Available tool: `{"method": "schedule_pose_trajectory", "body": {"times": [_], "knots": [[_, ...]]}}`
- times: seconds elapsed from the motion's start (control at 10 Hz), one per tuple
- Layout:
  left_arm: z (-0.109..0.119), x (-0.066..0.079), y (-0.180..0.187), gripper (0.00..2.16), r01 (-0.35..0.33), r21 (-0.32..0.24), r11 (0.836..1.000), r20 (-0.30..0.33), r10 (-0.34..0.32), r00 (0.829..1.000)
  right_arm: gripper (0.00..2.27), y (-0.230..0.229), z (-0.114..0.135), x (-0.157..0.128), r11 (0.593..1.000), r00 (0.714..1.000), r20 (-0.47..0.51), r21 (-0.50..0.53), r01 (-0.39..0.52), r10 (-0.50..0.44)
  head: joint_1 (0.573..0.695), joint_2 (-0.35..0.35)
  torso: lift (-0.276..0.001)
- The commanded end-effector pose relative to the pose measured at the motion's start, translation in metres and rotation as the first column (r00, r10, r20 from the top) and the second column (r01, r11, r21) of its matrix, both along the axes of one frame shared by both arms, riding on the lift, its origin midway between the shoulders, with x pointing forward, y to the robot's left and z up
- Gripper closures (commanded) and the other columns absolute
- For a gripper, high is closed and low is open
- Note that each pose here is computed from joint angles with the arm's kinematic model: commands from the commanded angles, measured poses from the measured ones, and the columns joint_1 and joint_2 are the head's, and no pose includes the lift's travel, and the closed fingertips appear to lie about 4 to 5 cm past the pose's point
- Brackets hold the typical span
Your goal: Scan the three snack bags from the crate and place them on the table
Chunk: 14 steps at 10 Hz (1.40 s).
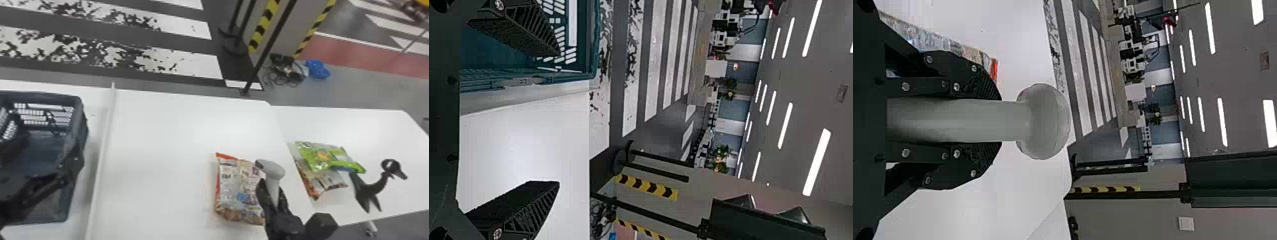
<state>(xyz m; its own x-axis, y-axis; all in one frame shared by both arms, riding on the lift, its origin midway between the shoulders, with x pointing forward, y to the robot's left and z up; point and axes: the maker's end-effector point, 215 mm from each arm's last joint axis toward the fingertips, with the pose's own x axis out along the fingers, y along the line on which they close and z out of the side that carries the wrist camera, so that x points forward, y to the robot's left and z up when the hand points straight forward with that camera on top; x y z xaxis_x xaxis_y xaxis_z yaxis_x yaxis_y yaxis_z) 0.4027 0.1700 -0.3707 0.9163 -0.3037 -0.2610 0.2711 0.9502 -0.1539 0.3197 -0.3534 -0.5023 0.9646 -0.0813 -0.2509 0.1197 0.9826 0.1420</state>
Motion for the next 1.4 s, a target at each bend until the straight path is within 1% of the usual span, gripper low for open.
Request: {"method": "schedule_pose_trajectory", "body": {"times": [0.0, 0.1, 0.2, 0.3, 0.5, 0.6, 0.8, 1.0, 1.3], "knots": [[0.000, 0.000, 0.000, 0.08, 0.000, -0.004, 1.000, 0.000, 0.000, 1.000, 2.24, 0.036, 0.011, -0.001, 1.000, 0.999, 0.036, 0.013, -0.022, 0.022, 0.695, -0.286, -0.037], [0.002, 0.001, 0.001, 0.08, -0.002, -0.005, 1.000, 0.012, 0.002, 1.000, 2.24, 0.061, 0.012, -0.003, 0.999, 0.998, 0.037, 0.012, -0.042, 0.041, 0.695, -0.269, -0.037], [0.002, 0.001, 0.001, 0.08, 0.001, -0.013, 1.000, 0.010, -0.001, 1.000, 2.24, 0.082, 0.008, -0.003, 0.998, 0.998, 0.025, 0.001, -0.057, 0.057, 0.695, -0.229, -0.037], [0.003, 0.001, 0.000, 0.08, 0.008, -0.021, 1.000, 0.010, -0.007, 1.000, 2.24, 0.095, 0.003, -0.004, 0.998, 0.998, 0.017, -0.026, -0.061, 0.062, 0.695, -0.207, -0.037], [0.005, 0.002, 0.002, 0.08, 0.006, -0.029, 1.000, 0.022, -0.005, 1.000, 2.24, 0.100, -0.010, -0.004, 0.997, 0.998, -0.009, -0.052, -0.057, 0.056, 0.695, -0.153, -0.037], [0.004, 0.002, 0.002, 0.08, 0.005, -0.029, 1.000, 0.021, -0.005, 1.000, 2.24, 0.101, -0.016, -0.003, 0.997, 0.998, -0.017, -0.059, -0.058, 0.057, 0.695, -0.140, -0.037], [0.005, 0.002, 0.004, 0.08, 0.002, -0.029, 1.000, 0.024, -0.002, 1.000, 2.24, 0.103, -0.039, 0.002, 0.996, 0.995, -0.070, -0.058, -0.069, 0.065, 0.695, -0.129, -0.037], [0.004, 0.002, 0.005, 0.08, 0.001, -0.028, 1.000, 0.023, 0.000, 1.000, 2.24, 0.104, -0.055, 0.003, 0.995, 0.993, -0.100, -0.075, -0.068, 0.061, 0.695, -0.122, -0.037], [0.000, 0.002, 0.009, 0.08, -0.001, -0.037, 0.999, 0.013, 0.002, 1.000, 2.24, 0.097, -0.063, 0.000, 0.993, 0.992, -0.124, -0.114, -0.036, 0.021, 0.695, -0.123, -0.037]]}}
